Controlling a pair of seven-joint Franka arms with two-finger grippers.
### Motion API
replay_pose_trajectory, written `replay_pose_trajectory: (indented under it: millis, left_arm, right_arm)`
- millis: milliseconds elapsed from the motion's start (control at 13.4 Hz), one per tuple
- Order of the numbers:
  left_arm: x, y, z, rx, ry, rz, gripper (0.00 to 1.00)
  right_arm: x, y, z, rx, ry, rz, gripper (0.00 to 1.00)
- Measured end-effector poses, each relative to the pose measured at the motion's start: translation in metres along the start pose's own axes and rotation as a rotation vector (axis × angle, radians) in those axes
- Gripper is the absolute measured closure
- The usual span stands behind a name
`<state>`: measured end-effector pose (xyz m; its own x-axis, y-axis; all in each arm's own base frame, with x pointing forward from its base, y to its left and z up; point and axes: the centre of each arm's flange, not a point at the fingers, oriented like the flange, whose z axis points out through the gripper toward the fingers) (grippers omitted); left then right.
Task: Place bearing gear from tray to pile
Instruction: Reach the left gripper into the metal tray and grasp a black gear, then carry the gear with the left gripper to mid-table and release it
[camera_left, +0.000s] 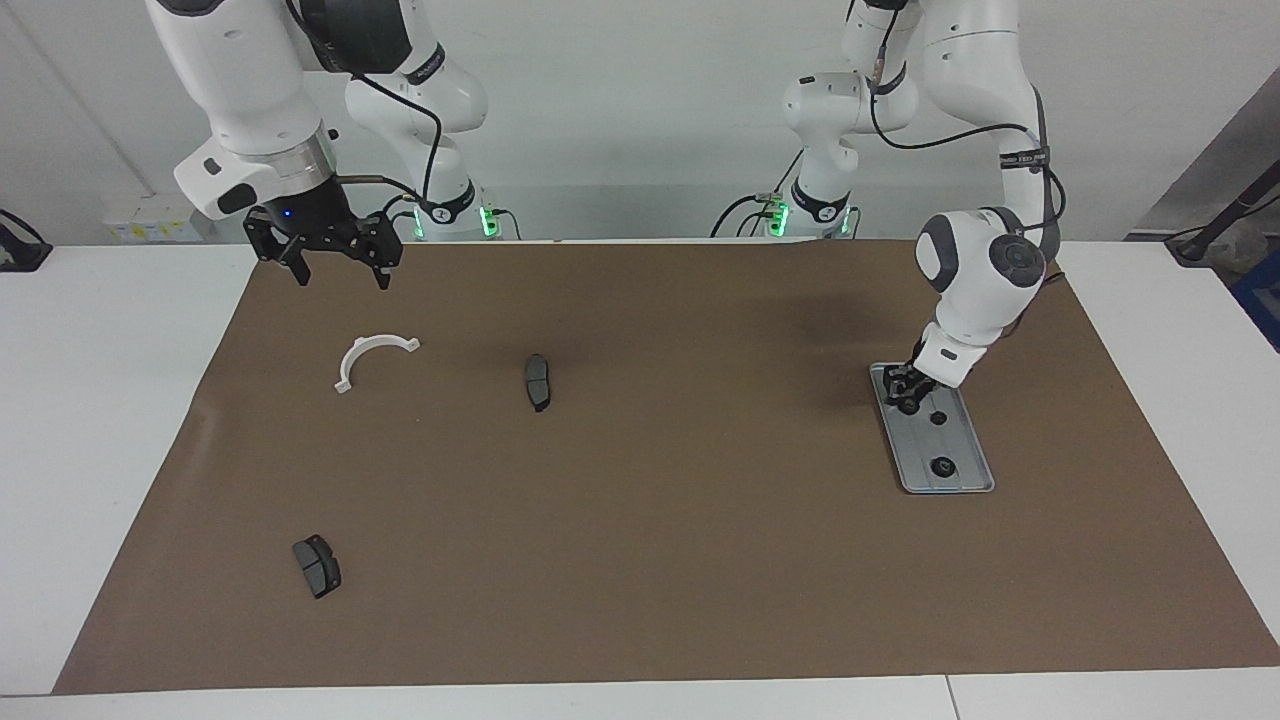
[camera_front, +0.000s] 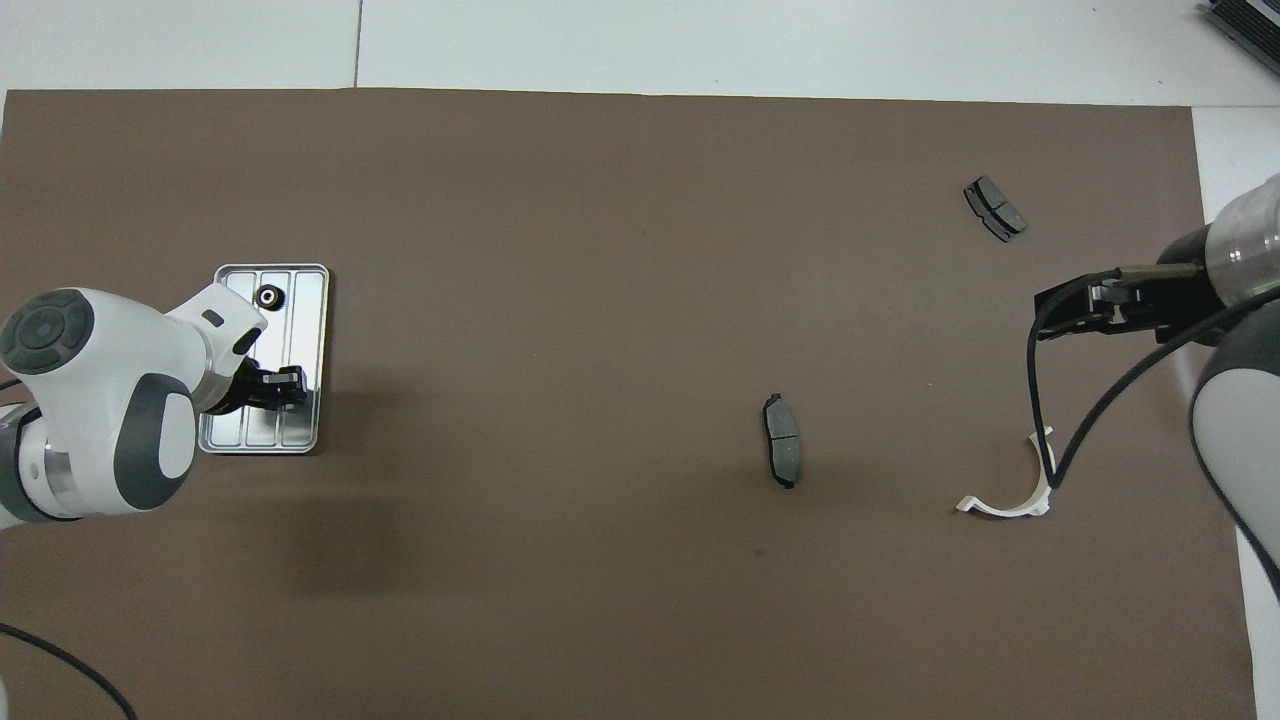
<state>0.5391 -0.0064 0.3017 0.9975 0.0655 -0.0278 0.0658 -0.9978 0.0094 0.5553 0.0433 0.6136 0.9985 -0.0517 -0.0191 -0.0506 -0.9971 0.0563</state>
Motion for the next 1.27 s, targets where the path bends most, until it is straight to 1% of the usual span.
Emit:
replay_pose_trajectory:
  millis: [75,149,224,299,598,747,896,971,1120,1270]
  left_arm:
    - [0.000,0.000,0.000,0.000,0.002,0.000,0.56]
    - [0.000,0.000,0.000,0.000,0.002,0.000,0.56]
    - [0.000,0.000,0.000,0.000,0.003,-0.001,0.64]
    - [0.000,0.000,0.000,0.000,0.004,-0.001,0.68]
    - [0.002,0.000,-0.003,-0.001,0.012,-0.001,0.68]
    - [0.014,0.002,-0.017,-0.004,0.042,-0.005,0.68]
    - [0.032,0.013,-0.039,-0.020,0.074,-0.042,0.68]
    - [0.039,0.028,-0.050,-0.028,0.086,-0.062,0.68]
    - [0.042,0.078,-0.059,-0.041,0.099,-0.100,0.68]
    - [0.026,0.147,-0.055,-0.050,0.088,-0.127,0.68]
  right_arm:
    - [0.000,0.000,0.000,0.000,0.000,0.000,0.00]
    - [0.000,0.000,0.000,0.000,0.000,0.000,0.00]
    - [0.000,0.000,0.000,0.000,0.000,0.000,0.00]
    - [0.000,0.000,0.000,0.000,0.000,0.000,0.00]
    - [0.000,0.000,0.000,0.000,0.000,0.000,0.00]
    - [0.000,0.000,0.000,0.000,0.000,0.000,0.00]
    - [0.000,0.001,0.000,0.000,0.000,0.002,0.00]
    - [0.000,0.002,0.000,0.000,0.000,0.004,0.00]
    - [0.000,0.003,0.000,0.006,-0.001,0.007,0.00]
    - [0.000,0.001,0.001,0.024,-0.005,0.007,0.00]
